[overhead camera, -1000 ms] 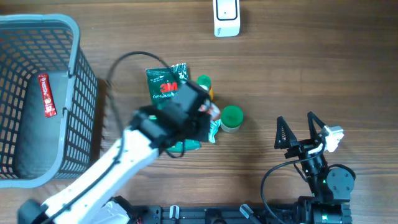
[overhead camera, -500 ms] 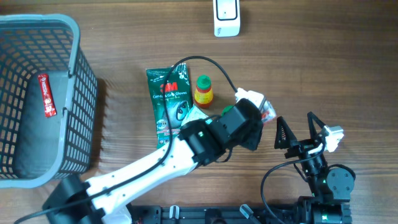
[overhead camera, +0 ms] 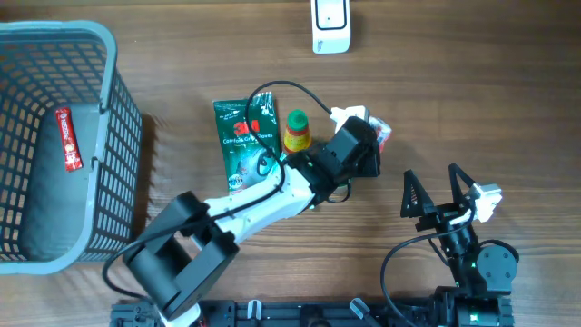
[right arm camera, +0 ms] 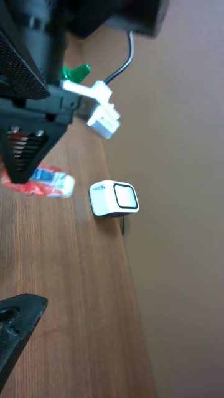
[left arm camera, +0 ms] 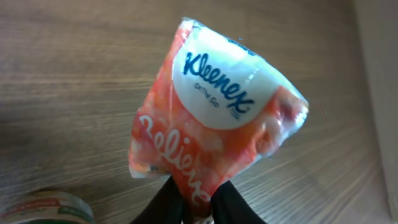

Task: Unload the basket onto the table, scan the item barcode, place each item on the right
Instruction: 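Lift the red tissue pack out and place it right of the jar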

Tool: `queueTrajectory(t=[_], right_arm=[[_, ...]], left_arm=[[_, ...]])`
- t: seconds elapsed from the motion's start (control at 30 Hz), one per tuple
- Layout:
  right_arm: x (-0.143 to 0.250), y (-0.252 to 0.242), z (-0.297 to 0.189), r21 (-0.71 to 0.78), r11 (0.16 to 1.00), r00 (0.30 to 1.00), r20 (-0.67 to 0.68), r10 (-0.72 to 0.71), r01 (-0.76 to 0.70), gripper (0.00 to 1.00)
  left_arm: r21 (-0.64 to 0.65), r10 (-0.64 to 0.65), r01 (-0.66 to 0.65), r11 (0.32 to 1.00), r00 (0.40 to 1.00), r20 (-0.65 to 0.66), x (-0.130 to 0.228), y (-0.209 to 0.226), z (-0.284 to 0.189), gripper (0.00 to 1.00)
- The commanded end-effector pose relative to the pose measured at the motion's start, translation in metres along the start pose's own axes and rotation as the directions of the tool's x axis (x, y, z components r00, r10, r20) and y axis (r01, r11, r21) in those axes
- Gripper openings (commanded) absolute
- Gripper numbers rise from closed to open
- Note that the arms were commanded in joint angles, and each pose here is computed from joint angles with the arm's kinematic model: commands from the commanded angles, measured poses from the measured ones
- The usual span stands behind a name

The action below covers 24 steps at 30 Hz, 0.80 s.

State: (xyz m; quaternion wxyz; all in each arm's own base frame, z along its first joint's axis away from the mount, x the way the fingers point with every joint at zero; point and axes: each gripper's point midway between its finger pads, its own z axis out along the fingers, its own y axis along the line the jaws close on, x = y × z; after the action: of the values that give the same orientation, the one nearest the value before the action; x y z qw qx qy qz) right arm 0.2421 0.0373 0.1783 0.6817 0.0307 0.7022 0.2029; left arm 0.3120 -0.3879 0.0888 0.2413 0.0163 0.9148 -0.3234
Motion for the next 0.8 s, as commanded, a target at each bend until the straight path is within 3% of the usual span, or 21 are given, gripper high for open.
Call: queueTrajectory(t=[0.0,0.17,0.4,0.6,0.77], right_arm=[[-0.002,0.000,0.000,0.006,1.000,1.000,0.011,0.003,-0.004,1.00],[-0.002,0.000,0.000,0.006,1.000,1.000,0.011,0.003,-0.004,1.00],[-0.002,0.000,0.000,0.006,1.000,1.000,0.011,0.003,-0.004,1.00],[-0.002,0.000,0.000,0.006,1.000,1.000,0.011,0.003,-0.004,1.00],[-0.002,0.000,0.000,0.006,1.000,1.000,0.011,0.004,-0.004,1.00]], left_arm=[[0.019,-0.023,0.023,1.000,1.000,0.003,-0.001,-0.004,0.003,0.18],[0.056,-0.021,0.019,0.998,0.999,0.033,-0.009,-0.014,0.002,0.32],[0.110,-0.001,-0.008,0.994,0.997,0.081,-0.026,-0.036,-0.014,0.30],[0.180,0.113,-0.155,0.971,0.968,0.225,-0.064,-0.077,-0.079,0.29],[0.099,0.214,-0.277,0.956,0.886,0.412,-0.104,-0.084,-0.165,0.32]])
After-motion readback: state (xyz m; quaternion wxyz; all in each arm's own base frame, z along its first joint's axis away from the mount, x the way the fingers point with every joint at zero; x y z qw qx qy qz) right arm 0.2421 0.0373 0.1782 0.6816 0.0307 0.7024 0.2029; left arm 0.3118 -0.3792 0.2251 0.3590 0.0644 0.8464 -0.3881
